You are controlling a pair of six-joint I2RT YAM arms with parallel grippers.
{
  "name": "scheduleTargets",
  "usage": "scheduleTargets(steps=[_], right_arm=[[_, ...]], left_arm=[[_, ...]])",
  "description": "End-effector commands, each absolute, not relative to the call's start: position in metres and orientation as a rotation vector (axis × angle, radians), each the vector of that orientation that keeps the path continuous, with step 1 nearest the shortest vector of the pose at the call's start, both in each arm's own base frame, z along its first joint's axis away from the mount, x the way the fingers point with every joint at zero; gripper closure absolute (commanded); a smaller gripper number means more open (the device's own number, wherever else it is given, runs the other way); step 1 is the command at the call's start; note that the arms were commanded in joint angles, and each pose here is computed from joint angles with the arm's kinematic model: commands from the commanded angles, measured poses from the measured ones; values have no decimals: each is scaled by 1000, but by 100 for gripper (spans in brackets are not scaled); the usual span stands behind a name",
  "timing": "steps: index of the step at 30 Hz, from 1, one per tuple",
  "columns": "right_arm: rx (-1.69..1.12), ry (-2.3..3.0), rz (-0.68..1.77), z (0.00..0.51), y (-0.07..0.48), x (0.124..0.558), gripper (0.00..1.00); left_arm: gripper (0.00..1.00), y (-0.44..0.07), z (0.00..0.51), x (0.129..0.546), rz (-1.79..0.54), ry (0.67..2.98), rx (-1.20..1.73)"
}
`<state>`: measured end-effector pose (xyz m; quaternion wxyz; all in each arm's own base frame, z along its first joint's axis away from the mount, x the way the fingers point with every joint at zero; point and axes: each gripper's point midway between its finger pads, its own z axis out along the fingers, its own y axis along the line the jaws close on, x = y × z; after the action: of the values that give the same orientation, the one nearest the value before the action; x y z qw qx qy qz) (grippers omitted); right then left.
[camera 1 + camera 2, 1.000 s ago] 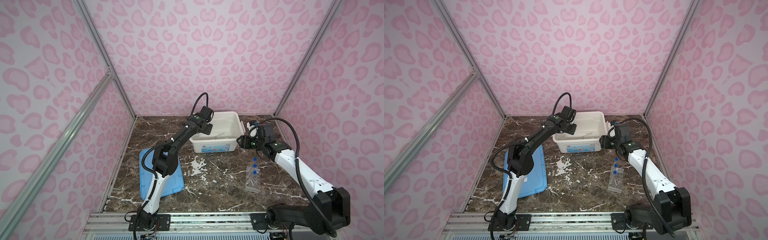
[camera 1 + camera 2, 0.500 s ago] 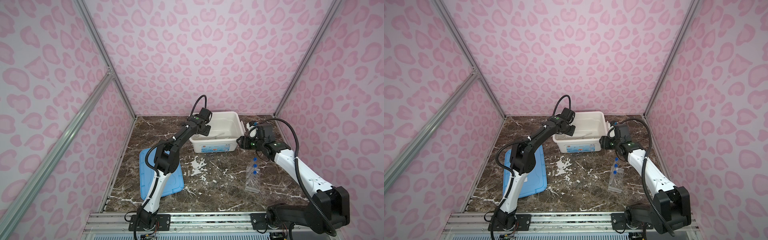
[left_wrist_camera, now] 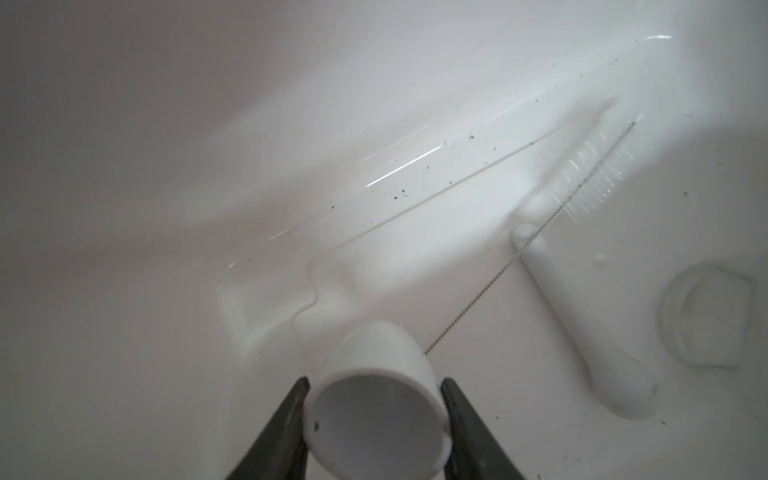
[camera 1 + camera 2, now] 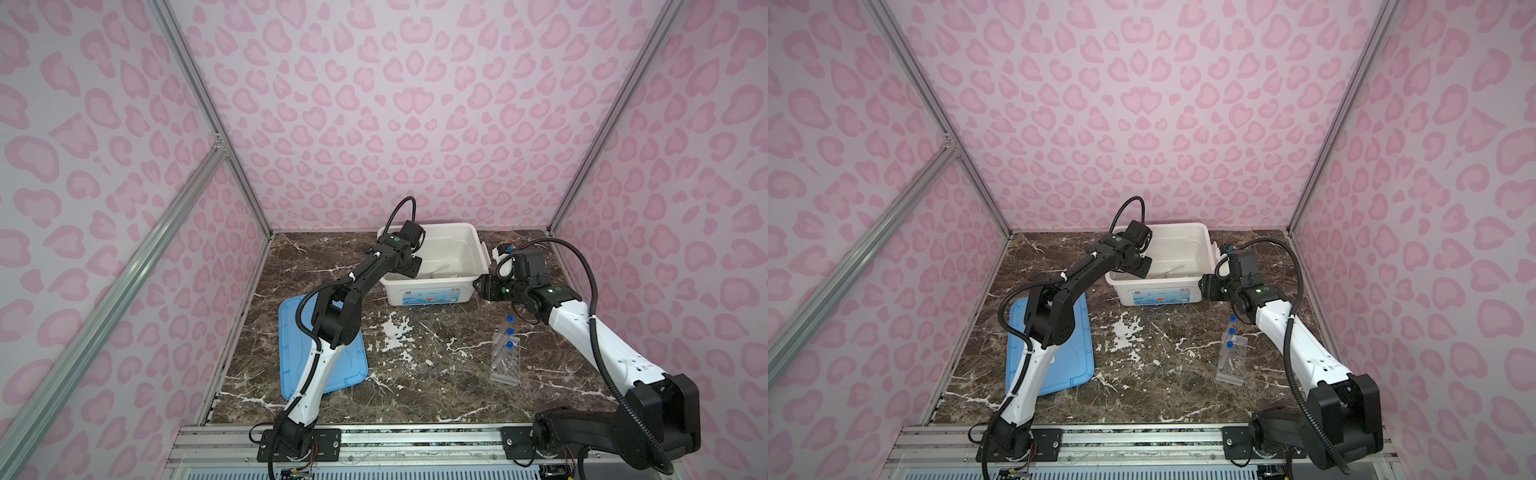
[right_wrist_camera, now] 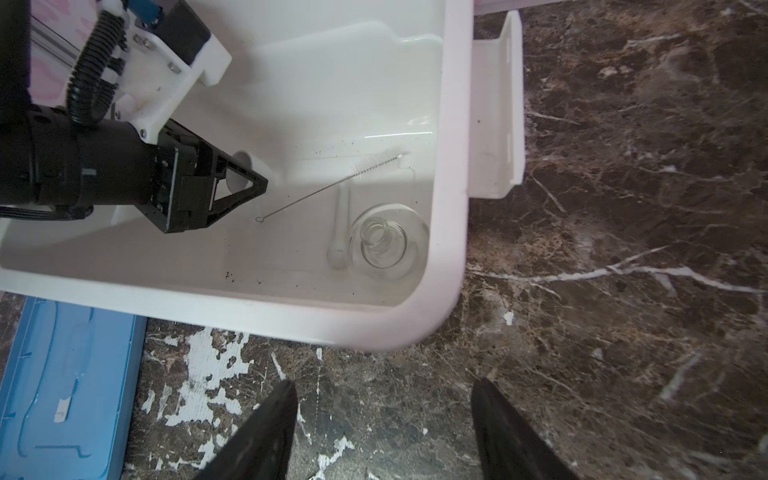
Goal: Organize the chemistry lab equipment
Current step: 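Lower the held crucible into the bin while the right gripper moves toward the bin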
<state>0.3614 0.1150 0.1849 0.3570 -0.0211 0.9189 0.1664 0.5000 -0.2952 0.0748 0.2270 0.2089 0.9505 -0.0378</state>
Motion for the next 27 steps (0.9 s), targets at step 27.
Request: scheduleTargets(steps=[27], right_arm=[[-242,2286,397,208,124,354,28]], left_arm=[[19,-299,123,497,-176,2561,556]])
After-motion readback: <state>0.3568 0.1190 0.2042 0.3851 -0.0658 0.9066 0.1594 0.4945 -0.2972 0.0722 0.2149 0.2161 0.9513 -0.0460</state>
